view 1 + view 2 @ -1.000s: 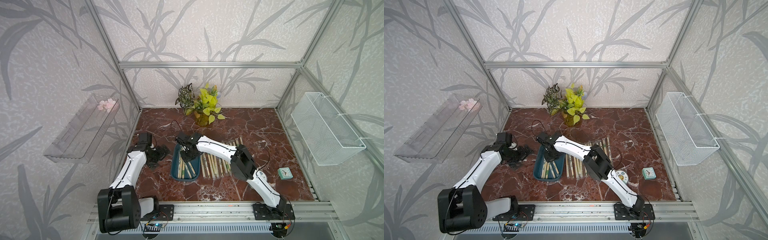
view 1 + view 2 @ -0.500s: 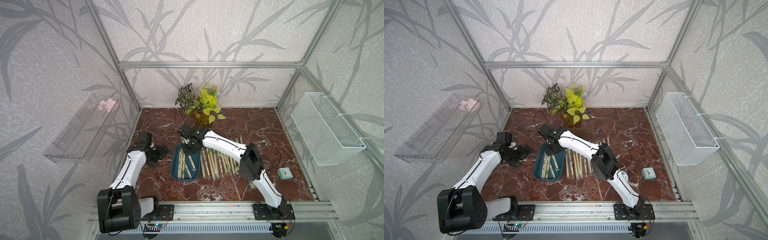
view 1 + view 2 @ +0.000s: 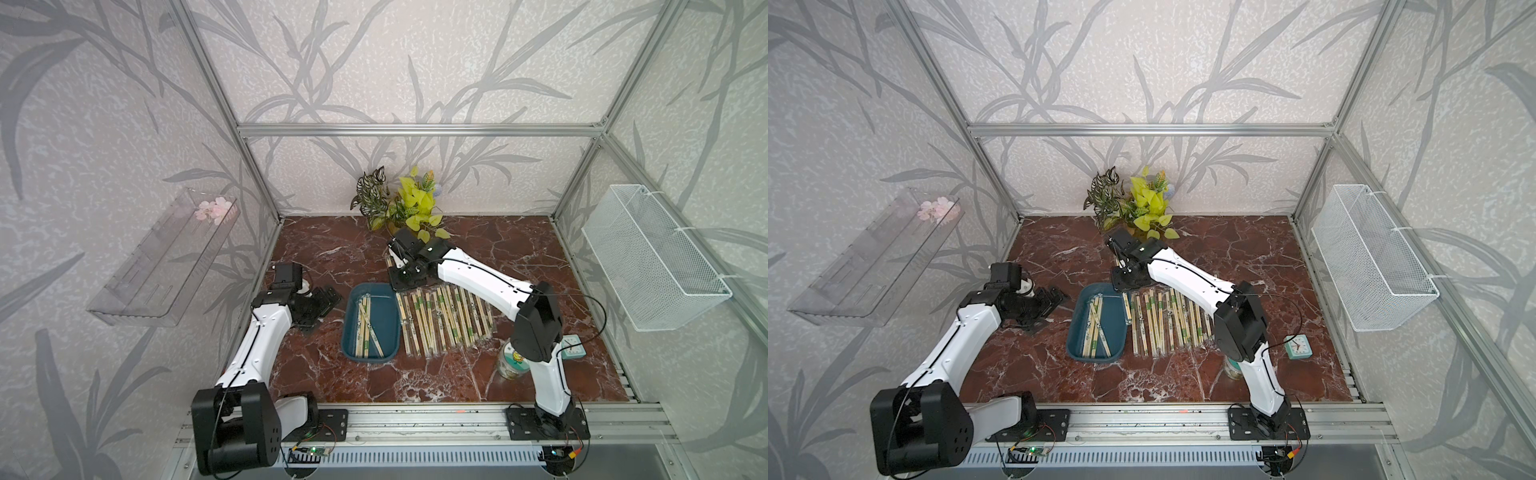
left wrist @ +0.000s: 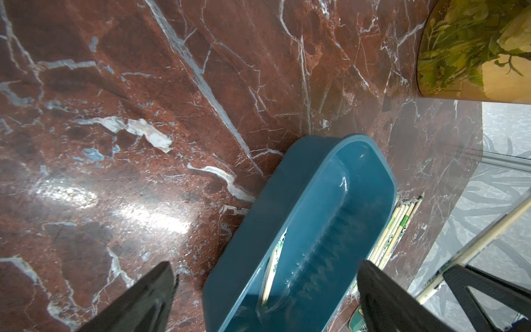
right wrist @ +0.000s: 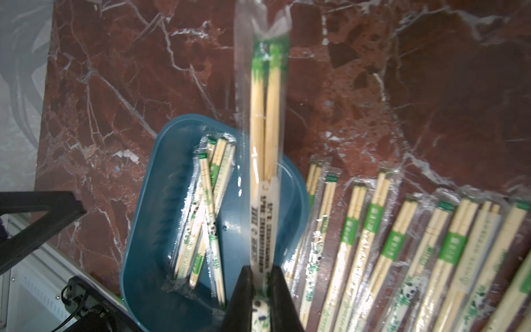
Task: Take the paired disposable chopsticks out of the storage box
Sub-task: Place the paired disposable chopsticks at the center of the board.
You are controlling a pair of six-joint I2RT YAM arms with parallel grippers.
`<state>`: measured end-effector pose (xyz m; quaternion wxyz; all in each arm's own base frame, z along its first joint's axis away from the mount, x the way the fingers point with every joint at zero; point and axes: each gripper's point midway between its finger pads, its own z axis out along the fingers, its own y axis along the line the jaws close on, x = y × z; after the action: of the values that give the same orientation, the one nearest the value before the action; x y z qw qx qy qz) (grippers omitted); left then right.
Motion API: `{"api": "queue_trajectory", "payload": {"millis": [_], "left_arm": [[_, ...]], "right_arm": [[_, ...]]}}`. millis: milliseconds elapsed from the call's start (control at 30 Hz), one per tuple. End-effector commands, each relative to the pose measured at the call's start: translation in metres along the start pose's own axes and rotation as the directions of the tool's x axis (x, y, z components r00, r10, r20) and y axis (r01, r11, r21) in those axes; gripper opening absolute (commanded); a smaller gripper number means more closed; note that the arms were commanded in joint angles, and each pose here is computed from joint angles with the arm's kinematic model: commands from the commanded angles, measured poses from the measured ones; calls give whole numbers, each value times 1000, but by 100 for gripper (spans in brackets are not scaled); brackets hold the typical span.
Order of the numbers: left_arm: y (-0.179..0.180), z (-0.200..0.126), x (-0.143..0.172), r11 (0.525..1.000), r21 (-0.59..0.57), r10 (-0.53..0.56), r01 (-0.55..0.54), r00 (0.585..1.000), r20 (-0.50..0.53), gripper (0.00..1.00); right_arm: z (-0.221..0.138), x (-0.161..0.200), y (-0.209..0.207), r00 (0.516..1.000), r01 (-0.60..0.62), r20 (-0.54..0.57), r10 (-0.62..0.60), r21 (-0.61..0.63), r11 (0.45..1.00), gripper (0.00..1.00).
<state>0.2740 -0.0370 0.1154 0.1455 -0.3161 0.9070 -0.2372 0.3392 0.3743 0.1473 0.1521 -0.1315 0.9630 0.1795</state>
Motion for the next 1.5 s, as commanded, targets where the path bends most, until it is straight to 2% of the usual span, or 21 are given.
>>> {"api": "queue_trajectory", "payload": {"millis": [0, 400, 800, 1100, 1467], "left_arm": [[-19, -4, -2, 999, 42, 21, -22, 1000, 23, 100], [-58, 14, 14, 992, 30, 123, -123, 992, -12, 100], [-70, 24, 19, 988, 23, 155, -155, 987, -37, 100], [-72, 28, 17, 987, 21, 160, -159, 986, -43, 100], [-71, 33, 17, 986, 15, 168, -168, 984, -61, 100]], "right_arm": [[-23, -14, -21, 997, -41, 62, 42, -9, 999, 3], [-52, -13, -169, 974, -206, 122, 191, 131, 970, 3], [-53, 9, -283, 969, -247, 99, 226, 346, 905, 2], [-39, 30, -325, 978, -184, 7, 207, 489, 852, 1], [-14, 52, -338, 970, -159, -75, 230, 520, 839, 1]]}}
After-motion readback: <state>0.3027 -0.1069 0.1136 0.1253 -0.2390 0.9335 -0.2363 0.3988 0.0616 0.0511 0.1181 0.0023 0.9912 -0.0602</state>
